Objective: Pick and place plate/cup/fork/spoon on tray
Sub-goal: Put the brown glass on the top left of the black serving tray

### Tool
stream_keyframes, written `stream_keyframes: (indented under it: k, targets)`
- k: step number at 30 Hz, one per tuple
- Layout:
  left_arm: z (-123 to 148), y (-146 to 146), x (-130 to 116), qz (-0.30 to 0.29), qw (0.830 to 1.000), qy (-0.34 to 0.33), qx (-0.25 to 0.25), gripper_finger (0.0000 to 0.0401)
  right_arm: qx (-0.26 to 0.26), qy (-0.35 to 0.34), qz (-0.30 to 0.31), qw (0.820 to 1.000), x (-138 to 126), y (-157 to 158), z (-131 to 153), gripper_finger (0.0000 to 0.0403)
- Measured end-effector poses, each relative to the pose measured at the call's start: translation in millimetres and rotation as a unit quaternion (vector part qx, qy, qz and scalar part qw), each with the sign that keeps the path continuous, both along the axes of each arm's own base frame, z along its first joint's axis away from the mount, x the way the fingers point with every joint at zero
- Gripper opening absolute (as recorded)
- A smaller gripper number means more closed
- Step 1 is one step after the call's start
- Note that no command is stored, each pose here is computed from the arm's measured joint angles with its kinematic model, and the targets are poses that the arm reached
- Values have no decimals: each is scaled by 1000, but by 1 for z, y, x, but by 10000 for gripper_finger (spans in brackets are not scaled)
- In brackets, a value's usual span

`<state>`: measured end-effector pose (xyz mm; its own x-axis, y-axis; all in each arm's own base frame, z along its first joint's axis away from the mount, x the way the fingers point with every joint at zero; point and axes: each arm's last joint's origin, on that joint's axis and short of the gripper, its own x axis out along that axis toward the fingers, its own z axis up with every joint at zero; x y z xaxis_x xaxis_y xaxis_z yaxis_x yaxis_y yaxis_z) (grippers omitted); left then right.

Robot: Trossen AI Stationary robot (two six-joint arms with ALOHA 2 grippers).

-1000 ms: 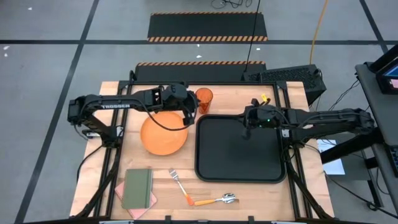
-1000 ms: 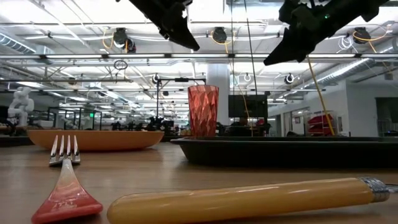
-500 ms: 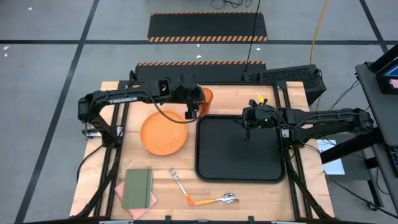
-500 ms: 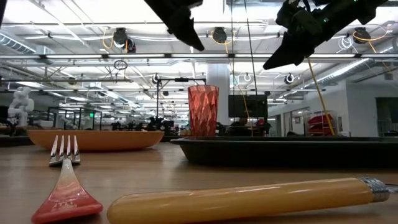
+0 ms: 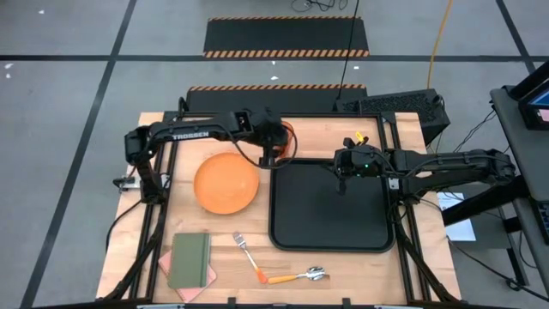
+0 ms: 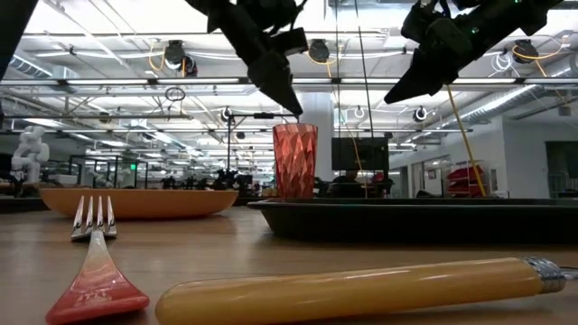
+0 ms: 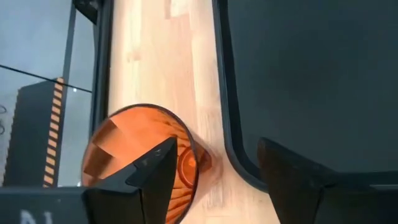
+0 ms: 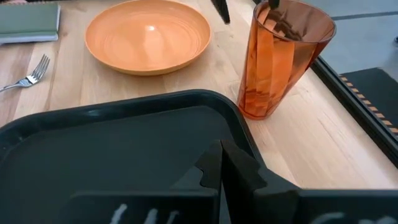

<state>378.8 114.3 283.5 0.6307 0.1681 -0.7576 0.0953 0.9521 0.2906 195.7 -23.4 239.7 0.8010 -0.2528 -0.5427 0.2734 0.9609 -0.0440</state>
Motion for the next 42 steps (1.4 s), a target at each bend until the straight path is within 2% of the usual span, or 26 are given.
stream_keyframes:
  k: [6,11,18,27,32,38,42]
  targets:
    - [-11,8,3,7,1000,12,-3,245,-2,0,2,1000,0,0,0,0]
    - [-15,16,3,22,1000,14,-8,223,-2,1,2,1000,0,0,0,0]
    - [-27,23,2,18,999,41,-26,142,-10,3,7,1000,0,0,0,0]
    - [-32,22,5,-32,998,51,8,18,-12,2,7,1000,0,0,0,0]
    - [-26,20,7,-36,999,32,19,24,-13,-3,7,1000,1,0,1,0]
    - [-26,7,12,-78,995,37,50,12,-12,-112,0,994,15,0,17,0]
    - [-24,-6,14,-89,991,51,85,17,-29,-107,22,994,29,4,9,0]
